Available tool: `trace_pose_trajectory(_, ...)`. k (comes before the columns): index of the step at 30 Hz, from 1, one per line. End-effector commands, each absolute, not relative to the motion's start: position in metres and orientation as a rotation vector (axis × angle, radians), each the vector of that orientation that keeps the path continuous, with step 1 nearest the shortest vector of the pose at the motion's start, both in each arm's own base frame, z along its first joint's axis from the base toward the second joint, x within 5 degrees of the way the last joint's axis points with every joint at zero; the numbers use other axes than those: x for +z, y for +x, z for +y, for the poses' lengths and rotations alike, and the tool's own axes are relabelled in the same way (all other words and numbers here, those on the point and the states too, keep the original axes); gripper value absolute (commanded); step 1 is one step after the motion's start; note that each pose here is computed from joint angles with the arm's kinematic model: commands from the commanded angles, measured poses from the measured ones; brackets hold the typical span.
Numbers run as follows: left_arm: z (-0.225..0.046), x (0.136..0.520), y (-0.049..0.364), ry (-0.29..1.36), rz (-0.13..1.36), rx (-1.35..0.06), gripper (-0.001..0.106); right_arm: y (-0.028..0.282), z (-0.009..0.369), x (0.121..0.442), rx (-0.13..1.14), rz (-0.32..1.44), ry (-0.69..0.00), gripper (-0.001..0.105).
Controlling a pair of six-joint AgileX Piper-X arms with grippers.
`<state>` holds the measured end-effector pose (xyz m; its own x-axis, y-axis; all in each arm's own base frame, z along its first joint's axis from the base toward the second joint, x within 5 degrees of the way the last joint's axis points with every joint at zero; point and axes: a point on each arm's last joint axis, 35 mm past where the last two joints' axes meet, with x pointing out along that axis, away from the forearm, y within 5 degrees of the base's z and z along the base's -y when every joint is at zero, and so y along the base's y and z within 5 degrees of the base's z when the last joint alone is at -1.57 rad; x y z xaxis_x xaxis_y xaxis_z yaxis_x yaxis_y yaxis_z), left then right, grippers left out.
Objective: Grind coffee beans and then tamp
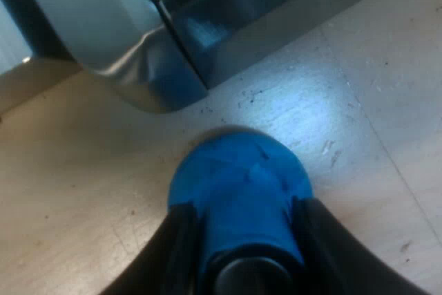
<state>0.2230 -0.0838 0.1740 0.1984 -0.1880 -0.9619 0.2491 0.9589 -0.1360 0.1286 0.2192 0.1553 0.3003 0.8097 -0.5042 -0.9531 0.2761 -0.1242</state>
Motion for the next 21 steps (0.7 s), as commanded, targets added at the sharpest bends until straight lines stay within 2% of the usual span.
trace_pose_trajectory(1, -0.082, 0.166, 0.219, 0.084, 1.387, -0.273, 0.021, 0.129, 0.222, 0.159, 1.238, 0.349, -0.444, 0.088)
trace_pose_trajectory(4, -0.081, 0.166, 0.218, 0.085, 1.393, -0.272, 0.050, 0.129, 0.222, 0.159, 1.238, 0.349, -0.444, 0.088)
trace_pose_trajectory(6, -0.081, 0.165, 0.217, 0.089, 1.403, -0.273, 0.083, 0.129, 0.222, 0.159, 1.238, 0.349, -0.444, 0.088)
trace_pose_trajectory(7, -0.081, 0.165, 0.217, 0.094, 1.407, -0.275, 0.087, 0.129, 0.222, 0.159, 1.238, 0.349, -0.444, 0.088)
trace_pose_trajectory(8, -0.081, 0.165, 0.216, 0.108, 1.415, -0.284, 0.102, 0.129, 0.221, 0.159, 1.228, 0.350, -0.445, 0.088)
trace_pose_trajectory(9, -0.080, 0.165, 0.215, 0.113, 1.424, -0.286, 0.105, 0.130, 0.221, 0.159, 1.211, 0.355, -0.441, 0.088)
trace_pose_trajectory(14, -0.078, 0.174, 0.210, 0.113, 1.423, -0.286, 0.105, 0.131, 0.221, 0.160, 1.171, 0.366, -0.419, 0.088)
trace_pose_trajectory(18, -0.076, 0.197, 0.204, 0.105, 1.319, -0.291, 0.105, 0.132, 0.218, 0.171, 1.093, 0.358, -0.355, 0.088)
trace_pose_trajectory(21, -0.072, 0.219, 0.196, 0.112, 1.210, -0.271, 0.105, 0.131, 0.212, 0.182, 1.016, 0.348, -0.351, 0.088)
